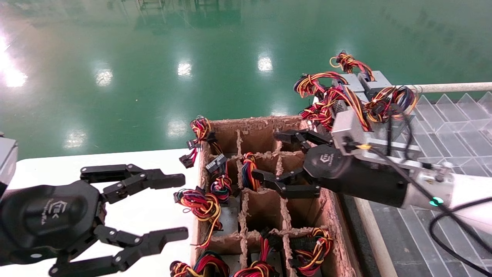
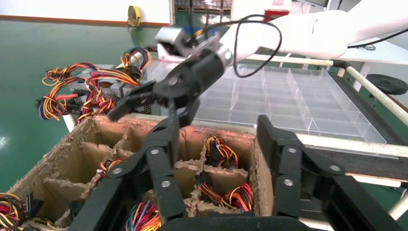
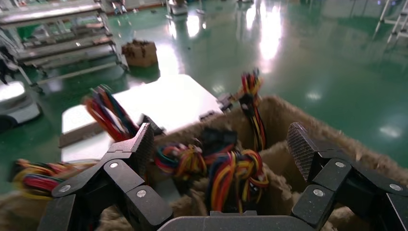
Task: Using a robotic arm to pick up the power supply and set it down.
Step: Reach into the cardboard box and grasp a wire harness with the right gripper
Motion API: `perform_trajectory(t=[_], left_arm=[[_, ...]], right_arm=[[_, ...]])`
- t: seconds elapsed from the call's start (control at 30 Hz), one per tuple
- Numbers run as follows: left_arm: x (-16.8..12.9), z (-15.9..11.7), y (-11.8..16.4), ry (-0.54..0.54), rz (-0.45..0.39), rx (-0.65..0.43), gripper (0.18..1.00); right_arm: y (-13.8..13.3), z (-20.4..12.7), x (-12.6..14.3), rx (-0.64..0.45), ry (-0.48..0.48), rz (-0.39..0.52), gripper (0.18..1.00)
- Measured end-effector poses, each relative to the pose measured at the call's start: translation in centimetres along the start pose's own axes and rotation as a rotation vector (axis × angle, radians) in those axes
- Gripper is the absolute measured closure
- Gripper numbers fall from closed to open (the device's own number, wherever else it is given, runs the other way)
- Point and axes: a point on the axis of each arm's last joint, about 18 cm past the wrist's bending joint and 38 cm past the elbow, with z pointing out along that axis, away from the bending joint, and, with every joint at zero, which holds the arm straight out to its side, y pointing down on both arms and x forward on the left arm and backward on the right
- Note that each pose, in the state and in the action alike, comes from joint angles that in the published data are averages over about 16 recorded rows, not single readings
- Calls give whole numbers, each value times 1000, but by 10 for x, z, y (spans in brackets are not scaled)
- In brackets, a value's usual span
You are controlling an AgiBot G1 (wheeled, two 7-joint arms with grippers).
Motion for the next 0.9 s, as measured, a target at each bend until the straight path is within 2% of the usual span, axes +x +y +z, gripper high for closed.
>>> perform_trajectory(t=[0.5, 0.7, 0.9], left_arm=[[0, 0, 0, 0, 0, 0, 807], [0, 0, 0, 0, 0, 0, 900], [0, 0, 0, 0, 0, 0, 959]], right_arm=[[41, 44, 22, -53, 44, 64, 182], [49, 52, 23, -62, 43, 74, 196], [53, 55, 22, -70, 35, 77, 236]])
